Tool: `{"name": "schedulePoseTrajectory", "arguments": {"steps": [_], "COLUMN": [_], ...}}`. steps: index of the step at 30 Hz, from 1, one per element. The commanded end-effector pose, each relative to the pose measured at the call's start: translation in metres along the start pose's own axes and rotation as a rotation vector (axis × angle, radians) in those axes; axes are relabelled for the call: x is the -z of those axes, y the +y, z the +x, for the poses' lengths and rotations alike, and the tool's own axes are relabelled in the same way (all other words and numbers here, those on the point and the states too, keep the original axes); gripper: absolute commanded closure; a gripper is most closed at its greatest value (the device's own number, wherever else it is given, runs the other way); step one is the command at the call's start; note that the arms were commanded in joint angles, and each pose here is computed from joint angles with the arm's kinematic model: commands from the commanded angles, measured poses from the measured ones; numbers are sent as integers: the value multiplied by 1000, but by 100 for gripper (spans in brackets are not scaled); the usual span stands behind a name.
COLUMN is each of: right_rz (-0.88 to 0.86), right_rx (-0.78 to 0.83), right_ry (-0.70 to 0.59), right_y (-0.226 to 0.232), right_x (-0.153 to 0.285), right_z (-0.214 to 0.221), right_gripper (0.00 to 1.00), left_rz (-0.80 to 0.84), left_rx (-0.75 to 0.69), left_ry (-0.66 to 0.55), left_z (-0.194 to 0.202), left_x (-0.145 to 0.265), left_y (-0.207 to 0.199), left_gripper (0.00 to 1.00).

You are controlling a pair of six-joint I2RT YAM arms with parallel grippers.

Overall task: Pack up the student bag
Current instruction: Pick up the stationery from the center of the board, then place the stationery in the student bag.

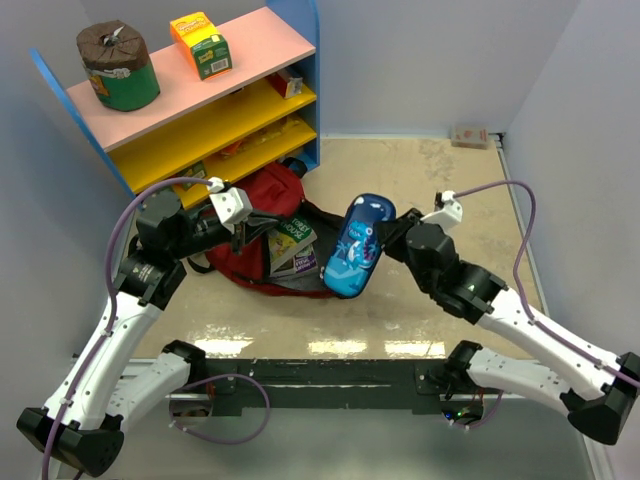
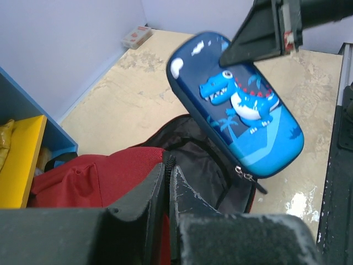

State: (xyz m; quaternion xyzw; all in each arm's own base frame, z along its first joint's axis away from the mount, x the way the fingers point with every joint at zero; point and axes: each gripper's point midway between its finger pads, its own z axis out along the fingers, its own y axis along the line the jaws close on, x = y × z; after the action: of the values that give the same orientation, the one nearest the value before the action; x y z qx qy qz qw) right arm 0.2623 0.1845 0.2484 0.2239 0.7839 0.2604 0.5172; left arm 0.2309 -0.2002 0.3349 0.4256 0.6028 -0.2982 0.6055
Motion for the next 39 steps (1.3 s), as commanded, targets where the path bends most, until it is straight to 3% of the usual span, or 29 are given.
{"name": "schedulePoseTrajectory", "arguments": {"steps": [1,4,9,18,22,30,31,32,33,35,36,39], "right_rz": [-130,-193,-169,-120,-87,186,195,226,230,240,238,244], "right_rx": [-53,-66,-40,5,19,199,203,218,231,244,254,280], "right_ry": [-64,-26,115,213,256,227,232,241,241,206,189,108], "right_y": [54,78,90,99,87,19,18,10,9,10,12,24], "right_x": [17,11,-29,-66,-71,-105,-109,-113,-113,-114,-113,-111], "right_z": [-43,-38,17,71,89,90,89,91,90,81,74,40], "right_gripper": [100,100,100,100,100,100,99,91,76,69,59,51], "left_rz": [39,39,37,37,41,49,49,50,50,53,55,56], "left_rx": [-94,-89,-92,-97,-98,-93,-93,-92,-92,-92,-89,-92], "left_ry": [-141,-145,-145,-152,-156,-166,-166,-165,-165,-165,-163,-163], "left_z": [-49,-50,-51,-52,-52,-55,-55,-55,-56,-56,-55,-55], "left_x": [4,4,5,7,8,9,9,9,10,10,9,10], "left_y": [-6,-6,-6,-8,-10,-12,-12,-13,-13,-13,-14,-14], "left_gripper": [89,89,89,89,89,89,89,89,89,89,89,89]}}
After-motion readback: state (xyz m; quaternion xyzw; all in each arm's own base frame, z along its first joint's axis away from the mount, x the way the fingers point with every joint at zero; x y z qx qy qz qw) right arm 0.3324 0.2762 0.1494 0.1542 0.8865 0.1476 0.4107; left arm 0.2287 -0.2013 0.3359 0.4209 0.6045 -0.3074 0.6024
